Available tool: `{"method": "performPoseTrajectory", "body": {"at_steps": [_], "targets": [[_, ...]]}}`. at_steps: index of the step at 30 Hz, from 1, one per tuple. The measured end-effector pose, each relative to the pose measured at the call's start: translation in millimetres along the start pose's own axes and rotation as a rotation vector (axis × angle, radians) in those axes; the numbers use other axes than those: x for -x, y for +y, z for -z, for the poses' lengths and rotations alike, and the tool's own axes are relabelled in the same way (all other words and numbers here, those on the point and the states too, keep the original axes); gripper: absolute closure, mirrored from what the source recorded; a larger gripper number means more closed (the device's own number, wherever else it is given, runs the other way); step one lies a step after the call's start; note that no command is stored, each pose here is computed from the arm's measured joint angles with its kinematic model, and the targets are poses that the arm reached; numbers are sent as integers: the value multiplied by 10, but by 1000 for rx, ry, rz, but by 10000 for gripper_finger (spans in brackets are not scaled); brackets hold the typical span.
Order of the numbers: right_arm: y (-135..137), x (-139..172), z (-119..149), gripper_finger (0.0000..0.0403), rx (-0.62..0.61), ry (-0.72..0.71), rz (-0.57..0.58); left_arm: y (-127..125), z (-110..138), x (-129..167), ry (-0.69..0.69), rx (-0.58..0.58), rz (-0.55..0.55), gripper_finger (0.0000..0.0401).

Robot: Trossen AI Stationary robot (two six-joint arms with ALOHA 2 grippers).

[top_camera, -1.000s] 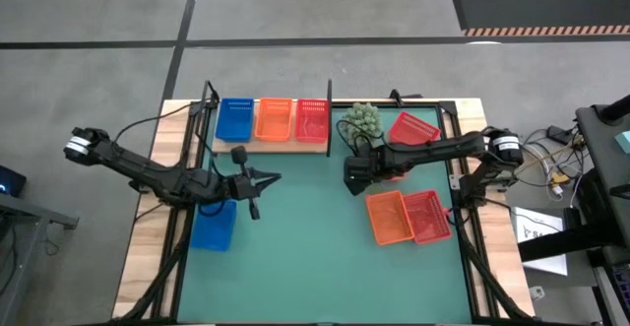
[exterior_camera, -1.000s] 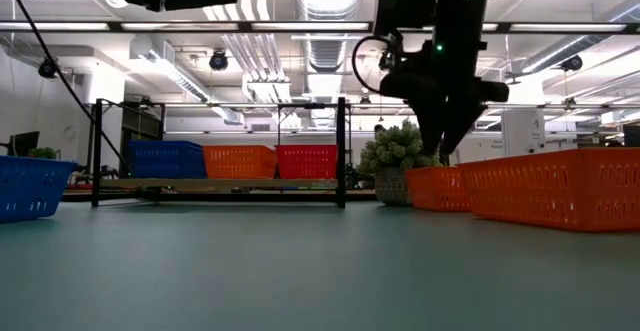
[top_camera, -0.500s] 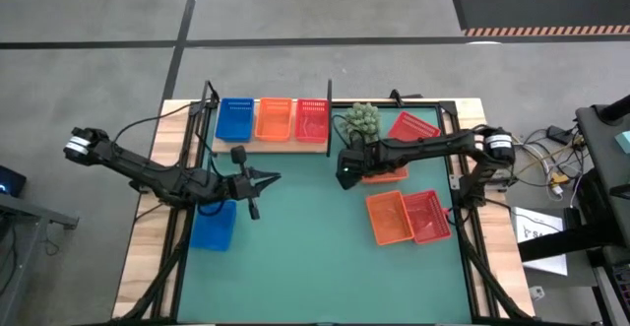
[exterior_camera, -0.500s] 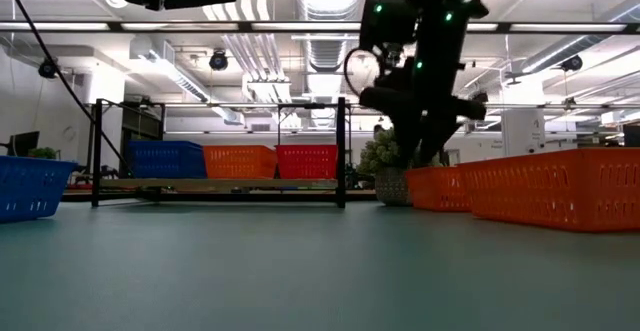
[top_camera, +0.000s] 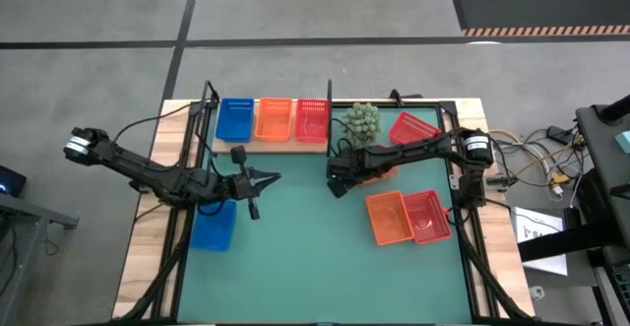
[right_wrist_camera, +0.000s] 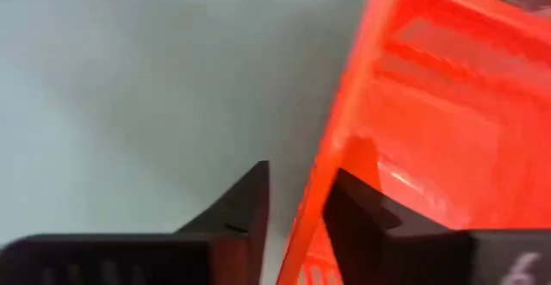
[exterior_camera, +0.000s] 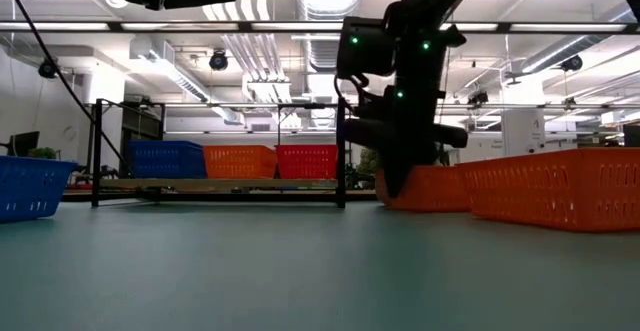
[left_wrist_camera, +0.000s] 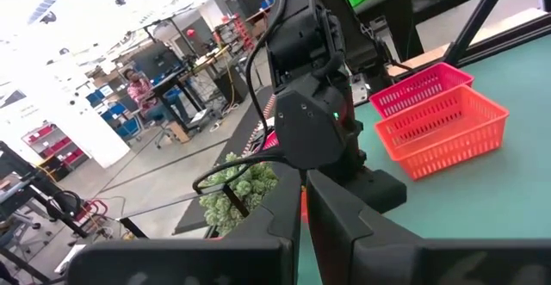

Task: Stack baskets on shelf by color
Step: Stack the top orange bin on the orange bin on the shelf

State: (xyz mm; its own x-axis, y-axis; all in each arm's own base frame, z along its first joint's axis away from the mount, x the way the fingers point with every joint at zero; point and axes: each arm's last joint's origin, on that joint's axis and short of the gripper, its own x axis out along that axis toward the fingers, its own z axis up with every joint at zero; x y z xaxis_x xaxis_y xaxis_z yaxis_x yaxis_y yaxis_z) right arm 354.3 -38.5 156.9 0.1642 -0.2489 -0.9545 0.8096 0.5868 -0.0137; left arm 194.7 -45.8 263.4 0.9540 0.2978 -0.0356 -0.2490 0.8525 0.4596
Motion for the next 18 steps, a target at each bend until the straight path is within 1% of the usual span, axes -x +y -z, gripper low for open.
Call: {"method": "performPoseTrajectory", "body": {"at_steps": [4,7,9,13,16,18], "targets": [[66,81,-3,382,25,24,-51,1,0,0,0,0,0,395],[172,226,9,389,85,73,-150,1,0,0,0,0,0,395],[285,356,28,390,186,99,-243,1,0,0,0,0,0,395],[605,670,144,390,493,99,-466,3,1,4,2,-2,1,395],[841,948,238,391,701,11,-558,20,14,36,-4,2,0,395],[961,1137,272,391,801,-65,-603,40,15,68,-14,8,2,395]]}}
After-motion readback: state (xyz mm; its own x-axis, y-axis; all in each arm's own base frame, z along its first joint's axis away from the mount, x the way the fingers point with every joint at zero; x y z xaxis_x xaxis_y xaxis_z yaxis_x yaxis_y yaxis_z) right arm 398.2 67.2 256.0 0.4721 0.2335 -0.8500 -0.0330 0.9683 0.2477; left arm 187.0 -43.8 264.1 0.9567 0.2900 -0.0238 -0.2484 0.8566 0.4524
